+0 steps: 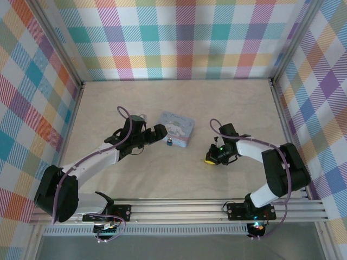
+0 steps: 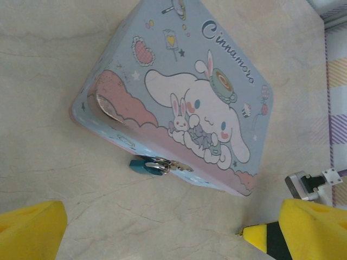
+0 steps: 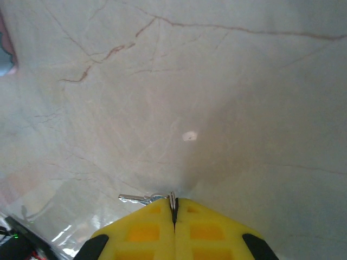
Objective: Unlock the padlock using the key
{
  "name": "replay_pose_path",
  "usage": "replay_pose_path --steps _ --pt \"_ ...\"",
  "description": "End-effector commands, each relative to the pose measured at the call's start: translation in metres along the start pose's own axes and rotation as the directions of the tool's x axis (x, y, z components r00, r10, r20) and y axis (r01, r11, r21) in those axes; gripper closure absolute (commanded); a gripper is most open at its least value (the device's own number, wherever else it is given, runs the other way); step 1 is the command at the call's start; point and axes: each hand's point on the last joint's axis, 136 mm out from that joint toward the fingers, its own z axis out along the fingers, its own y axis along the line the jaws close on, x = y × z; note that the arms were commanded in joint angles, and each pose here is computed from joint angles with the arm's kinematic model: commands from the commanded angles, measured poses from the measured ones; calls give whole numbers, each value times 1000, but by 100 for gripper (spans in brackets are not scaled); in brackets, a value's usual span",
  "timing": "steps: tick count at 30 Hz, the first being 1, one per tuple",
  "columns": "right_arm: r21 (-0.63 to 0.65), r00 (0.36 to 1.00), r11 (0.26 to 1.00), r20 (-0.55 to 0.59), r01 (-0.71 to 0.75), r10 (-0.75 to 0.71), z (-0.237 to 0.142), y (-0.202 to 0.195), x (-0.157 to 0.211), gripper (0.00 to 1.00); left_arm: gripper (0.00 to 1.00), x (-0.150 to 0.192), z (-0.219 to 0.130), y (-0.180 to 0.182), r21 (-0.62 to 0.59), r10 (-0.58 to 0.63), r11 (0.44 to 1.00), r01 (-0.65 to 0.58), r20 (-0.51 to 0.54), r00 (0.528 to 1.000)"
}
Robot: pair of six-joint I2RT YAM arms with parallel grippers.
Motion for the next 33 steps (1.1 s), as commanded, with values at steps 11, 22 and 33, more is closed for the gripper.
replay_pose_path --steps 11,22,33 --pt "-443 985 896 138 -34 106 -57 98 -22 100 11 6 -18 -90 316 141 936 -153 59 988" --pt "-536 983 844 145 -20 116 -88 127 -20 100 29 35 9 -141 391 238 892 -226 19 971" --pt "-549 982 836 153 -8 110 -95 129 -16 100 48 57 36 -160 411 279 880 -237 -44 959"
